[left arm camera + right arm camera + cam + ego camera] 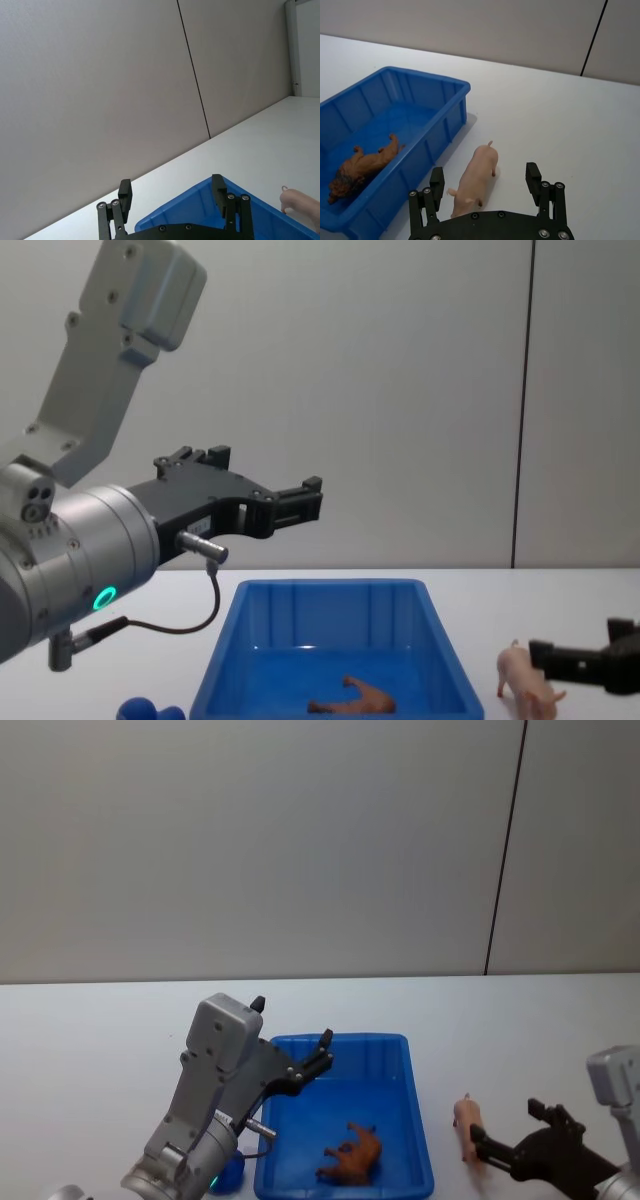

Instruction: Pick up the two dolls from the table and place them into the box.

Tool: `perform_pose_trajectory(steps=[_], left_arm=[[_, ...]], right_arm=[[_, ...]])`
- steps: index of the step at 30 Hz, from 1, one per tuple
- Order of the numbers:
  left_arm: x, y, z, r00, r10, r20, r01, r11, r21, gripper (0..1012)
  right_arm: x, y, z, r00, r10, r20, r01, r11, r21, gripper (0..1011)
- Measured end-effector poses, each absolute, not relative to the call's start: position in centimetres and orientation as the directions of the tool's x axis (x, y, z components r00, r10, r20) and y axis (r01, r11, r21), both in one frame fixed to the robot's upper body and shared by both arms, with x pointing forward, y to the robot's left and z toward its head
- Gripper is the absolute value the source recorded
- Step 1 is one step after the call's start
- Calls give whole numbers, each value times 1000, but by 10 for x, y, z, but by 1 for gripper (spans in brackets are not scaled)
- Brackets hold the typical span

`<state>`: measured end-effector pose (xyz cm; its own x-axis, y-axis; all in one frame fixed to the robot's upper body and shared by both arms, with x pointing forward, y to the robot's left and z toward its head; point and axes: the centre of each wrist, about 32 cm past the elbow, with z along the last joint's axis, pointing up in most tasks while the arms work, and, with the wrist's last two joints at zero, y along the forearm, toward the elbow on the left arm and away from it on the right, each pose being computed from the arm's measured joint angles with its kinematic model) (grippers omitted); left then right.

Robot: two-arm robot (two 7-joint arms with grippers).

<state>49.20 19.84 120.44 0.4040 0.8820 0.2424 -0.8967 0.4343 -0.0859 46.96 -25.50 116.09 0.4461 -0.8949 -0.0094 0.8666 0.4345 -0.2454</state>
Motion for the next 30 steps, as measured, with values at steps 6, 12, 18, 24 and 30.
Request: perform_pose_trajectory(steps=[6, 12, 18, 24, 30], left_arm=[[492, 198, 1204, 404, 882, 242, -897, 434, -86, 1001], [492, 198, 1204, 404, 882, 242, -897, 434, -86, 1002], [492, 198, 1204, 404, 882, 242, -897, 434, -86, 1002], [492, 198, 1204, 404, 882, 242, -897, 434, -86, 1002], [492, 198, 1204, 404, 882, 242, -897, 434, -86, 1001]], right_arm=[[471, -251, 1152, 446, -895, -23, 857, 434, -278, 1001], [474, -246, 1144, 444, -895, -40, 848, 434, -304, 960], [479, -242, 1139, 440, -896, -56, 841, 433, -326, 816], [482, -239, 1136, 436, -897, -67, 837, 432, -336, 624], [485, -238, 1135, 430, -900, -76, 839, 429, -335, 445]])
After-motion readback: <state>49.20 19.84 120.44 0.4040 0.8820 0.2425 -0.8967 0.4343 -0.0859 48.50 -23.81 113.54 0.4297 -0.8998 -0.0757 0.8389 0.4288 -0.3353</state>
